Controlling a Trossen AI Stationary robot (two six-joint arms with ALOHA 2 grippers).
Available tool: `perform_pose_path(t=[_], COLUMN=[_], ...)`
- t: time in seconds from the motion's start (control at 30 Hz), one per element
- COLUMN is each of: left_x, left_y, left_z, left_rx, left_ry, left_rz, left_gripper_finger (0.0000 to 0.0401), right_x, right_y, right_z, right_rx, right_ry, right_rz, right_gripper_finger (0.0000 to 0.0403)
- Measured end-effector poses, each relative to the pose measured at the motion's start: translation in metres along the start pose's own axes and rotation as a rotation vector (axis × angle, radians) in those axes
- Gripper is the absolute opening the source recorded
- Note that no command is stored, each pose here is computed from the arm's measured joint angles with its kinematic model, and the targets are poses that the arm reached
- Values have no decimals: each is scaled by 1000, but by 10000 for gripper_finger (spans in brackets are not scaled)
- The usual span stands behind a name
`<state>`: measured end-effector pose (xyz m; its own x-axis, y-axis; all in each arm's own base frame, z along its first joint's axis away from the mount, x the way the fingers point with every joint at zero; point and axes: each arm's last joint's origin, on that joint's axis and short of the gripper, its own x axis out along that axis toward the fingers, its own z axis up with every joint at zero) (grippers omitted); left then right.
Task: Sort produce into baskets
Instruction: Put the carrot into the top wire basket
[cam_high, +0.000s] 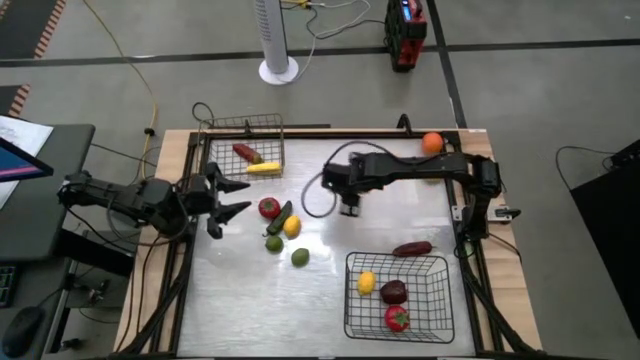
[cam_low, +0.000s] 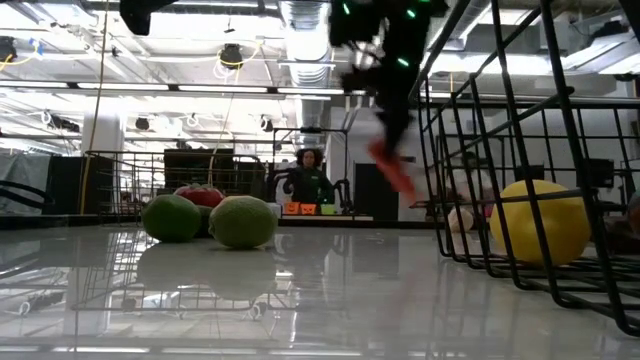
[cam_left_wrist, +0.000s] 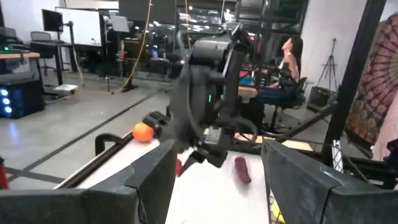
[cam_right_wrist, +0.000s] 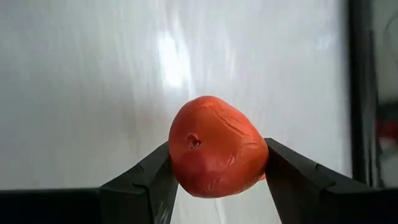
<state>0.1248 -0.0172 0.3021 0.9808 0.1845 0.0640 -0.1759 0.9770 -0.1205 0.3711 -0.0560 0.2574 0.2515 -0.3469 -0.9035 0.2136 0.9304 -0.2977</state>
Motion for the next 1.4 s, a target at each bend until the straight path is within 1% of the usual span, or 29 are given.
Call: perform_pose_path(t=[0.13,0.2,0.3,0.4,0.5,0.63,0.7,0.8,0.97,1.2,1.3,1.4], left_x=[-1,-1,-1,-1,1,9,14,23,39,57,62,66], left_y=[1,1,1,1,2,3,3,0,-5,-10,-12,-14], left_z=[0,-1,-2,-4,-9,-21,-26,-35,-51,-57,-60,-62], left_rx=[-6,-4,2,11,71,202,247,327,473,578,604,618], left_ry=[6,11,25,41,86,177,209,268,363,346,348,342], left_rz=[1,1,4,21,46,196,249,255,281,357,358,343], left_gripper_finger=[223,223,223,223,223,223,223,223,223,223,223,223], right_x=[-15,-21,-28,-34,-40,-52,-58,-67,-82,-87,-89,-94], right_y=[1,3,4,5,7,10,12,14,20,25,27,31], right_z=[32,44,56,64,66,68,69,72,76,77,78,80], right_rx=[72,80,75,69,44,18,14,2,-10,-1,16,18], right_ry=[-296,-426,-570,-663,-709,-733,-732,-765,-810,-823,-839,-876], right_rz=[10,28,24,14,43,124,182,271,300,328,387,409], right_gripper_finger=[236,236,239,241,242,243,243,243,244,244,244,244])
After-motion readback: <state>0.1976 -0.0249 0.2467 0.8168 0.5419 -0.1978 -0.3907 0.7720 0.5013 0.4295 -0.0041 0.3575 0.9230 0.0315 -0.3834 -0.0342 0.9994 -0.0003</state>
